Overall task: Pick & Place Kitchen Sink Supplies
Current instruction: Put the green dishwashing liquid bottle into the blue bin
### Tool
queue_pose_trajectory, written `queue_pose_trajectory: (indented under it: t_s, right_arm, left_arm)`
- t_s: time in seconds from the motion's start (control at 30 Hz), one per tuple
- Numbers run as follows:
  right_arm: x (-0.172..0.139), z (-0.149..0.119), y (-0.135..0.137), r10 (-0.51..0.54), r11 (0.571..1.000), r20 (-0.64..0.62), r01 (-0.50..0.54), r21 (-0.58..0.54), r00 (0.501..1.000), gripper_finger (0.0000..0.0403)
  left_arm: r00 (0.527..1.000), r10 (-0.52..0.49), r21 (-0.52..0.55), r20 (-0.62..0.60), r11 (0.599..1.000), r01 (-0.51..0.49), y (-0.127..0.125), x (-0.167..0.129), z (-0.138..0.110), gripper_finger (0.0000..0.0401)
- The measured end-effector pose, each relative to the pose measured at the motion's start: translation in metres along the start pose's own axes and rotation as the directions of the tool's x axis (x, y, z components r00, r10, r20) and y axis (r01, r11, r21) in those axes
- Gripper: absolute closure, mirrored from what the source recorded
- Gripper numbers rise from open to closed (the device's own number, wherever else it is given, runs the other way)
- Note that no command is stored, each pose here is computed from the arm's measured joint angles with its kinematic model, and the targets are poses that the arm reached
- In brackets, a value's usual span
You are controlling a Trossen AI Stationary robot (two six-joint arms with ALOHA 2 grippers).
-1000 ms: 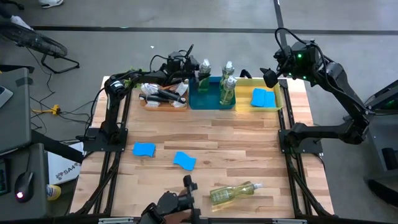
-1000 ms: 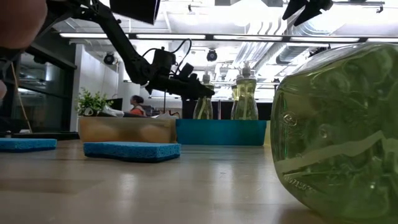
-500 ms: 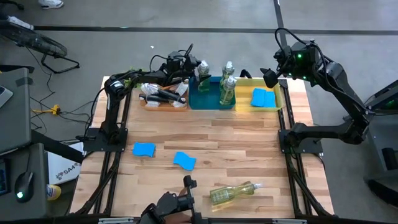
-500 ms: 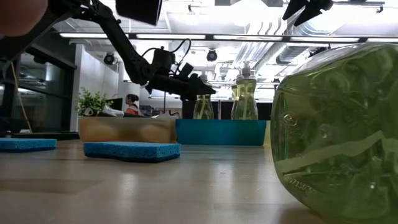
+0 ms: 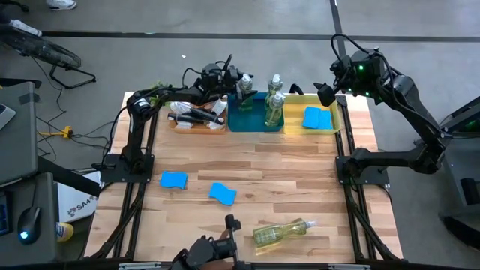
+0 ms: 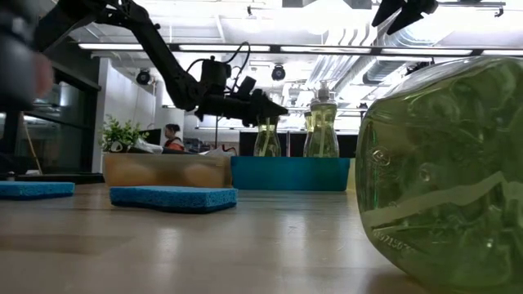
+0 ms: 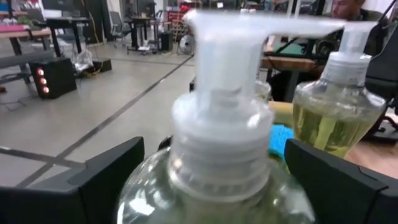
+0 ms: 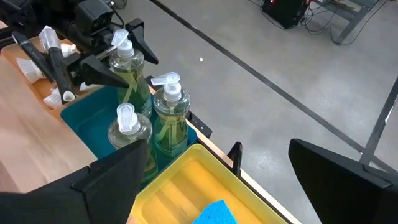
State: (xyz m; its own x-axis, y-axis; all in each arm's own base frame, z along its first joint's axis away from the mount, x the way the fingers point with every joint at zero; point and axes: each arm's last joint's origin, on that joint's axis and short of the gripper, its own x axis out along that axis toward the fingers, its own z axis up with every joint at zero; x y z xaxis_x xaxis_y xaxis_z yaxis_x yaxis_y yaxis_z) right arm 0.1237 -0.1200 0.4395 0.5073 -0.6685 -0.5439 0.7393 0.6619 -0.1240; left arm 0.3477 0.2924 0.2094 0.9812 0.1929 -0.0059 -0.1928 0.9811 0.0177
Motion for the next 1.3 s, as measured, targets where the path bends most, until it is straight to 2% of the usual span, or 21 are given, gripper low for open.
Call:
queue_pose_trajectory:
  t_s: [0.23, 0.47, 0.93, 1.13, 1.3]
  right_arm:
    - [0.000, 0.000, 0.000, 0.001, 1.000, 0.000, -0.001, 0.010, 1.000, 0.0018]
    - [0.000, 0.000, 0.000, 0.001, 1.000, 0.000, -0.001, 0.011, 1.000, 0.0018]
    - [0.000, 0.000, 0.000, 0.004, 1.000, 0.001, -0.004, 0.010, 1.000, 0.0018]
    - [0.000, 0.000, 0.001, 0.037, 0.999, 0.003, -0.037, -0.004, 0.999, 0.0018]
    - [0.000, 0.000, 0.004, 0.128, 0.991, 0.007, -0.127, -0.031, 0.992, 0.0018]
  left_arm:
    - [0.999, 0.033, 0.017, 0.035, 0.999, -0.034, 0.000, -0.003, 0.012, 0.0020]
    - [0.996, 0.033, 0.043, 0.081, 0.998, -0.037, -0.003, -0.008, 0.034, 0.0020]
    - [0.970, 0.041, 0.111, 0.239, 0.991, -0.069, -0.017, -0.036, 0.107, 0.0020]
    - [0.952, 0.069, 0.000, 0.297, 0.997, -0.073, -0.027, -0.056, 0.143, 0.0020]
    - [0.964, 0.091, -0.104, 0.249, 0.992, -0.067, -0.039, -0.077, 0.169, 0.0020]
